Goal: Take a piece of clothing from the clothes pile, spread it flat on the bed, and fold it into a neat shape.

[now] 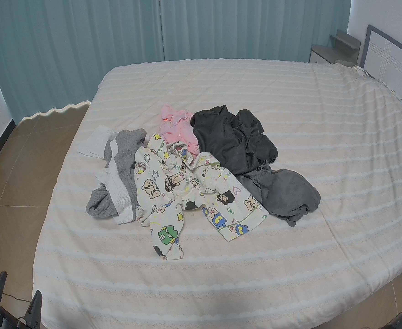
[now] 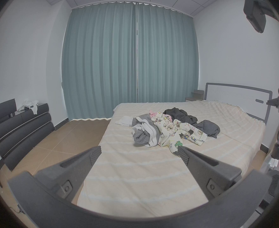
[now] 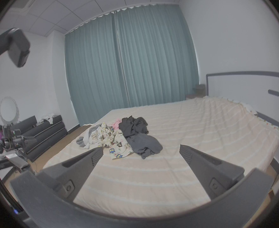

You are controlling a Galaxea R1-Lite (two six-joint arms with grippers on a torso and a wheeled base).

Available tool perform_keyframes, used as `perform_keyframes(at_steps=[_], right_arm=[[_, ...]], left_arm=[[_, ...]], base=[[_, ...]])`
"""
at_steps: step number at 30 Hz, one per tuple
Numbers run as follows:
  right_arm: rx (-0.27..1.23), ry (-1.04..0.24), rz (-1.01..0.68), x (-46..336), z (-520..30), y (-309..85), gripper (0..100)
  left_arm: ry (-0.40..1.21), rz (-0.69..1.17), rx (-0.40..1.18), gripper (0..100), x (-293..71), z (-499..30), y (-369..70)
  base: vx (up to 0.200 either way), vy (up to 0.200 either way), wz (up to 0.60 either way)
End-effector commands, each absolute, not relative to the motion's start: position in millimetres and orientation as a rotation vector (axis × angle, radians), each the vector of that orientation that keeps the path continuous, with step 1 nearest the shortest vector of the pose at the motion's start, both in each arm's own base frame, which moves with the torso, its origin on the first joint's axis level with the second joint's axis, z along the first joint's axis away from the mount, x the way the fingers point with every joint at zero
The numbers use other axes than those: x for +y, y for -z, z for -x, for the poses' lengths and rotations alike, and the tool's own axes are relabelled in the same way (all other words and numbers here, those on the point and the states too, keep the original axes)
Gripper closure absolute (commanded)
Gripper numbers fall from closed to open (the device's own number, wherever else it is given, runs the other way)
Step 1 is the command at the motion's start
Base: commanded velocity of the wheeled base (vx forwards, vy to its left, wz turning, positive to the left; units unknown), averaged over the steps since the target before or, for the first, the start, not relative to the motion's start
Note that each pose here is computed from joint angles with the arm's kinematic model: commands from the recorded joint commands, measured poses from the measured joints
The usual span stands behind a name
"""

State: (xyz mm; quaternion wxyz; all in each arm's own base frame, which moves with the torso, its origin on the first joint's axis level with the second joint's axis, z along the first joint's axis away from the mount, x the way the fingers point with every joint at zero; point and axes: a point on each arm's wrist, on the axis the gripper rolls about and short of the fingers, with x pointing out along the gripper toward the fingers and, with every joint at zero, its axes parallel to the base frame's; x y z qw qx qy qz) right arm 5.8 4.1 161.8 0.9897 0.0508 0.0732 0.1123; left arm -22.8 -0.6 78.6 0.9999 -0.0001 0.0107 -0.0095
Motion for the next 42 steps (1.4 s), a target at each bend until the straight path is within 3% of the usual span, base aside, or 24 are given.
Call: perform_keyframes(at_steps=[1,11,21,36,42], right_arm=[[0.786,-0.395,-0.558,97,-231,-134,0],[0.861,-0.311,-0.715,125,-285,-105,0],[0.898,-0.303,-0.709,139,-306,-87,0],[0.962,-0.184,-0.667,148,-332,-36,0],[0.904,-0.169,-0.665,154,-348,-40,0]], left_arm=[[0.018,-0.001,0.026,0,-1,22,-75],[0.018,0.000,0.026,0,-1,22,-75],[0.018,-0.001,0.026,0,-1,22,-75],[0.018,0.000,0.026,0,-1,22,-75],[0.018,0.003,0.026,0,-1,22,-75]], base=[[0.000,0.000,0.00],[0.000,0.000,0.00],[0.000,0.000,0.00],[0.000,0.000,0.00],[0.000,0.000,0.00]])
